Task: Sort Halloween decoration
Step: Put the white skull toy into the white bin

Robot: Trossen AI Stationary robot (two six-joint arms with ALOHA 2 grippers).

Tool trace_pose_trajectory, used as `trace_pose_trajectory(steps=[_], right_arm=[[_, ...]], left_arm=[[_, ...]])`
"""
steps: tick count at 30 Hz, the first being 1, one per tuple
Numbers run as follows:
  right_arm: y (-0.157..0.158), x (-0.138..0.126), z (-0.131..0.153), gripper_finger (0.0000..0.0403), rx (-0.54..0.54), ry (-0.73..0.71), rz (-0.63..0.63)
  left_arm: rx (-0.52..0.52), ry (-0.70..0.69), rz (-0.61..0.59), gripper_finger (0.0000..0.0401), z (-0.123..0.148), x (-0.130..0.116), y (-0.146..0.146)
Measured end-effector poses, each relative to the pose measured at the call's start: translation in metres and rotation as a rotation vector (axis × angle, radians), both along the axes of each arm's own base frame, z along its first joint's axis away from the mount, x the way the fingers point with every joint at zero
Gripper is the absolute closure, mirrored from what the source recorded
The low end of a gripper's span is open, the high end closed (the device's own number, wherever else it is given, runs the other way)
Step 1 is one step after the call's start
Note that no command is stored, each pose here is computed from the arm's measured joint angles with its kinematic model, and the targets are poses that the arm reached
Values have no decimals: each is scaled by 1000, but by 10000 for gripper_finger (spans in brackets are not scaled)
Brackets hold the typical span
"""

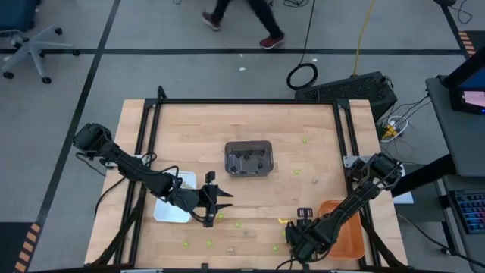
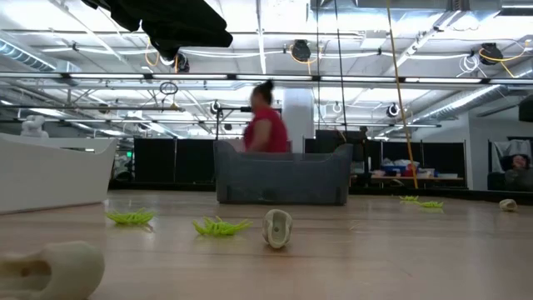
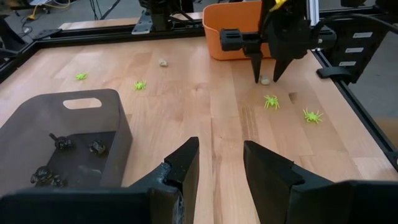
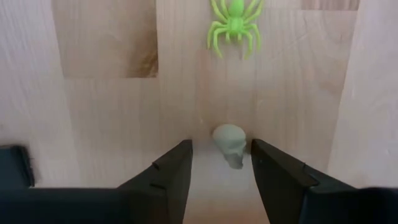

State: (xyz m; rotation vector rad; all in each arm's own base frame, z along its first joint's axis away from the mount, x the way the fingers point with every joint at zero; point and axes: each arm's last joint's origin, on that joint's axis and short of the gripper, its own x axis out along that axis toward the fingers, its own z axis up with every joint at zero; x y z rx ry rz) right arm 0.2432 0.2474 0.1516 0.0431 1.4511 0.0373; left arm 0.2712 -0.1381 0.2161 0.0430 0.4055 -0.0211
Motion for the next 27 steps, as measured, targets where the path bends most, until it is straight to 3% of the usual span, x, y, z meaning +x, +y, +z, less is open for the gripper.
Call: trace_pose_trajectory(steps=[4, 13, 20, 27], right_arm=[[0, 0, 0, 279, -2, 0, 0], [-1, 0, -1, 394, -17, -6, 32], [0, 2, 2, 399, -70, -58, 47], [5, 18, 23, 401, -214, -281, 68]], left_arm=[[0, 0, 0, 273, 0, 0, 0], [0, 0, 1, 273, 0, 0, 0], [-3, 0, 3, 273, 0, 0, 0], [-19, -7, 9, 273, 1, 0, 0]])
